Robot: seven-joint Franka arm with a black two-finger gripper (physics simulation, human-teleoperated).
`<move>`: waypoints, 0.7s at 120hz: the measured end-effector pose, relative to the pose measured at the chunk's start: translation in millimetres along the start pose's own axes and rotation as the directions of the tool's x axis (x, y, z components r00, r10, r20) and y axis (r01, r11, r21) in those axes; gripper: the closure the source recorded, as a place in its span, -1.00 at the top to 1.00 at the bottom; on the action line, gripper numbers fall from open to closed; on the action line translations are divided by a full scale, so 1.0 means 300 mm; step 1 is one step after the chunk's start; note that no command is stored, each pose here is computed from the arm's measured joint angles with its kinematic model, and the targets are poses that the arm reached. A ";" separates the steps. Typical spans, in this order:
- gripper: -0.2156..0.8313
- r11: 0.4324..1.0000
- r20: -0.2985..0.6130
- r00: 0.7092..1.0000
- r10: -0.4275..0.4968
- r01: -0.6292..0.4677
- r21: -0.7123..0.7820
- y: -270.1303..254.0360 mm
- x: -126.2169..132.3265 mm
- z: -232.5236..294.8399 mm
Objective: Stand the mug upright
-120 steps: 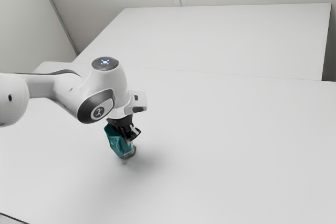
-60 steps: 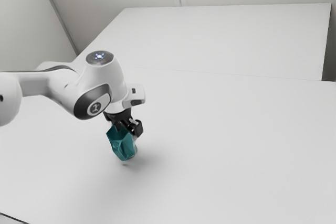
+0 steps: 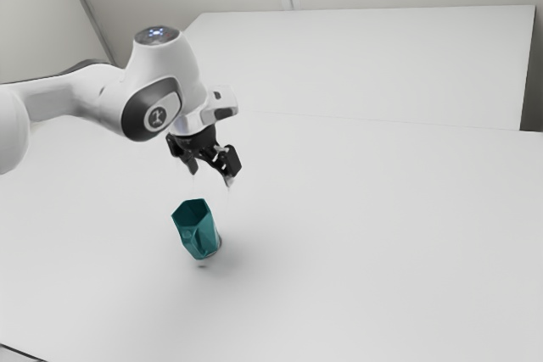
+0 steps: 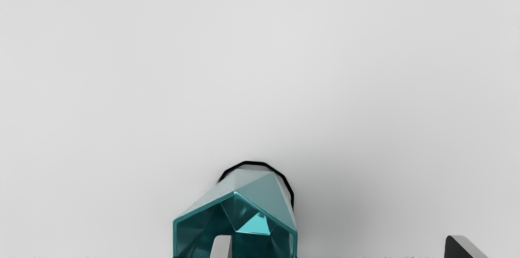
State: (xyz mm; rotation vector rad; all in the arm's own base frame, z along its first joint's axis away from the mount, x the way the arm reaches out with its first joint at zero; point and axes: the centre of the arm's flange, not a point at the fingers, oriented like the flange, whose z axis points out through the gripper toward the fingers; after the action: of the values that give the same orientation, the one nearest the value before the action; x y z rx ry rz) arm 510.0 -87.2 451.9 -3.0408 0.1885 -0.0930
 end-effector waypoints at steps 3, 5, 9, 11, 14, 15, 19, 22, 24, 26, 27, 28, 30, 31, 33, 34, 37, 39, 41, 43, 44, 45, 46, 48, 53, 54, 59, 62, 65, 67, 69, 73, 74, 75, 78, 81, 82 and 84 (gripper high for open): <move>0.52 1.000 0.004 1.000 -0.007 0.007 -0.001 -0.010 0.006 -0.012; 0.52 1.000 0.007 1.000 -0.012 0.012 -0.002 -0.017 0.009 -0.019; 0.53 1.000 0.013 1.000 -0.021 0.021 -0.004 -0.030 0.020 -0.037; 0.53 1.000 0.015 1.000 -0.024 0.024 -0.004 -0.035 0.026 -0.048; 0.53 1.000 0.019 0.999 -0.028 0.028 -0.005 -0.040 0.034 -0.063; 0.53 1.000 0.020 0.999 -0.029 0.029 -0.005 -0.042 0.036 -0.069; 0.53 0.999 0.025 0.999 -0.032 0.032 -0.005 -0.046 0.044 -0.087; 0.54 0.999 0.029 0.999 -0.034 0.034 -0.005 -0.048 0.048 -0.099; 0.54 0.999 0.032 0.999 -0.034 0.035 -0.005 -0.049 0.049 -0.105; 0.54 0.999 0.036 0.999 -0.035 0.036 -0.005 -0.051 0.052 -0.112; 0.54 0.999 0.037 0.999 -0.036 0.037 -0.005 -0.053 0.053 -0.115; 0.54 0.999 0.039 0.999 -0.037 0.038 -0.005 -0.055 0.055 -0.118; 0.54 0.999 0.042 0.998 -0.040 0.040 -0.005 -0.059 0.059 -0.127; 0.54 0.999 0.043 0.998 -0.041 0.042 -0.005 -0.061 0.061 -0.132; 0.54 0.999 0.045 0.998 -0.044 0.044 -0.005 -0.066 0.064 -0.140; 0.54 0.999 0.046 0.998 -0.045 0.046 -0.005 -0.068 0.066 -0.145; 0.54 0.999 0.050 0.998 -0.049 0.049 -0.005 -0.074 0.069 -0.155; 0.54 0.999 0.051 0.997 -0.051 0.051 -0.005 -0.078 0.071 -0.165; 0.54 0.999 0.053 0.997 -0.053 0.053 -0.005 -0.081 0.074 -0.174; 0.54 0.999 0.053 0.997 -0.054 0.054 -0.004 -0.084 0.078 -0.185; 0.54 0.998 0.053 0.997 -0.055 0.055 -0.004 -0.085 0.079 -0.189; 0.54 0.998 0.054 0.997 -0.055 0.055 -0.004 -0.086 0.081 -0.194; 0.54 0.998 0.054 0.997 -0.056 0.056 -0.004 -0.087 0.083 -0.199; 0.54 0.998 0.055 0.997 -0.057 0.057 -0.004 -0.089 0.086 -0.208; 0.54 0.998 0.058 0.997 -0.059 0.059 -0.005 -0.094 0.096 -0.227; 0.54 0.998 0.058 0.997 -0.059 0.060 -0.005 -0.095 0.098 -0.232; 0.55 0.998 0.060 0.996 -0.063 0.063 -0.005 -0.102 0.111 -0.253; 0.55 0.998 0.063 0.996 -0.065 0.066 -0.005 -0.107 0.118 -0.265; 0.55 0.998 0.066 0.996 -0.068 0.068 -0.006 -0.112 0.125 -0.275; 0.55 0.998 0.069 0.995 -0.069 0.069 -0.006 -0.115 0.130 -0.282; 0.55 0.997 0.072 0.995 -0.070 0.071 -0.006 -0.117 0.133 -0.286; 0.55 0.997 0.078 0.994 -0.073 0.074 -0.006 -0.123 0.141 -0.295; 0.55 0.997 0.079 0.994 -0.074 0.074 -0.006 -0.125 0.144 -0.298; 0.55 0.997 0.079 0.994 -0.075 0.075 -0.006 -0.126 0.146 -0.302; 0.55 0.997 0.082 0.994 -0.077 0.078 -0.006 -0.131 0.152 -0.312; 0.55 0.997 0.083 0.993 -0.079 0.080 -0.006 -0.136 0.158 -0.321; 0.55 0.997 0.083 0.993 -0.080 0.081 -0.006 -0.138 0.160 -0.326; 0.55 0.997 0.083 0.993 -0.082 0.082 -0.007 -0.141 0.162 -0.333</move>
State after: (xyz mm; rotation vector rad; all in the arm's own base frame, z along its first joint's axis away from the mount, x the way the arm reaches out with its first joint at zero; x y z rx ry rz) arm 556.7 -60.5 557.8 -3.0548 0.0581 0.0281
